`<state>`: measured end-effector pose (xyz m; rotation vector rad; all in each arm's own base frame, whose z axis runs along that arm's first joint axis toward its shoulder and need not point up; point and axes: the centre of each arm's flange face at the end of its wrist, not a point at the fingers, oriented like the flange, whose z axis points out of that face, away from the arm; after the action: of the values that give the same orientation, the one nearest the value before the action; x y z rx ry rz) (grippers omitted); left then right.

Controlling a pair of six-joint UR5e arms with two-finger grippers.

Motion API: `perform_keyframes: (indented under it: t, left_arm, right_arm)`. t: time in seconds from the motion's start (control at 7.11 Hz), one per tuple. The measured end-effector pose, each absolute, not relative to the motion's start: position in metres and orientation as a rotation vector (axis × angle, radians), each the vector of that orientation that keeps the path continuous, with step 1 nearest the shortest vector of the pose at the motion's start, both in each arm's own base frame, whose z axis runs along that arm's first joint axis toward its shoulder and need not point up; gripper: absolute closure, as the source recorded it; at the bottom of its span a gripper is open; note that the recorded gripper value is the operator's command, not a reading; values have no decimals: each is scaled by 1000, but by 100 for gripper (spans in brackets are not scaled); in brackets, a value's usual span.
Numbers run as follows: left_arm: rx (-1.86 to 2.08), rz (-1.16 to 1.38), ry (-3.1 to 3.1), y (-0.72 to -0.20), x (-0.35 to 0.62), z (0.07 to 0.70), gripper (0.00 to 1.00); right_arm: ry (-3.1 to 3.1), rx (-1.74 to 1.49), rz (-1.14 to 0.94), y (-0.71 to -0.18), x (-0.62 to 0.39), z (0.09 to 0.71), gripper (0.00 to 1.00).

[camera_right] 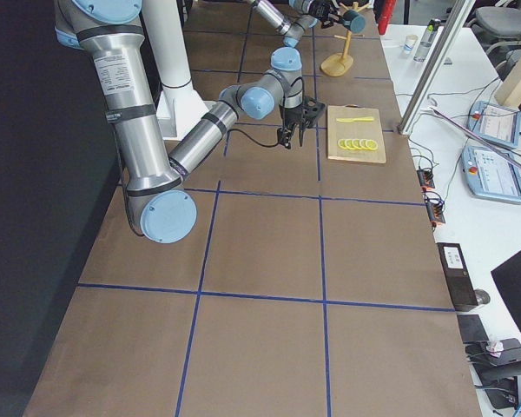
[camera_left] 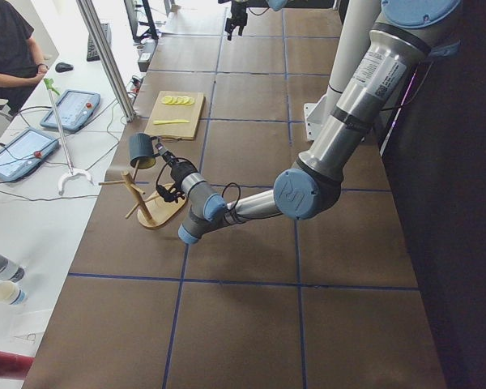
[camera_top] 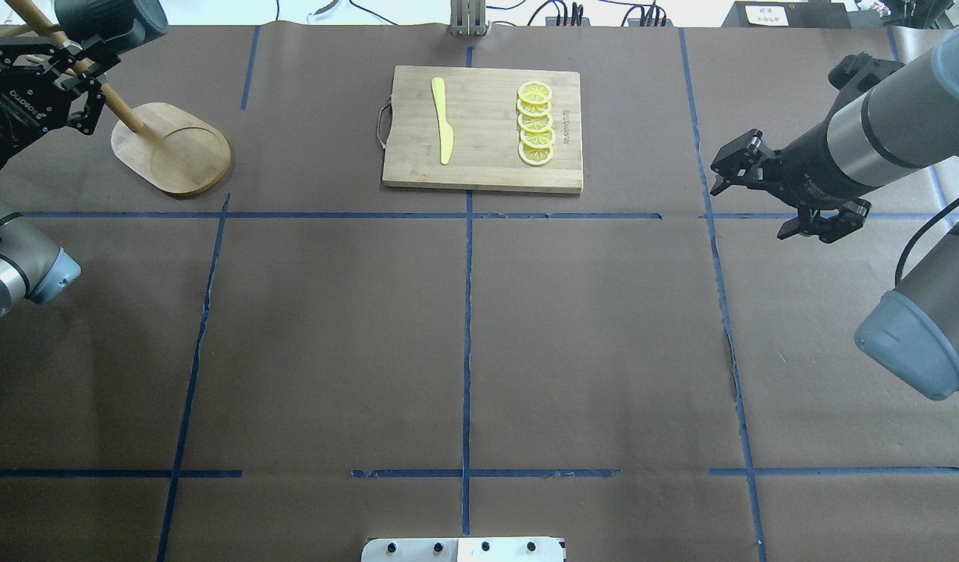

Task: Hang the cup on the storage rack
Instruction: 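Hook the mug handle over a rack peg with the left gripper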

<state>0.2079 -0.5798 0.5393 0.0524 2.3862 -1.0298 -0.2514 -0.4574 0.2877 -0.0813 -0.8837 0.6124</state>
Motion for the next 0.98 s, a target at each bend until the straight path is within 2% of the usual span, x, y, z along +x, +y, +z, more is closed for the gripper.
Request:
perform_keyframes:
  t: [0.98]
  left_arm:
    - [43,-1032,2385,-563,199,582,98]
  right_arm:
    - [-886,-84,606,-455,-255,286,1]
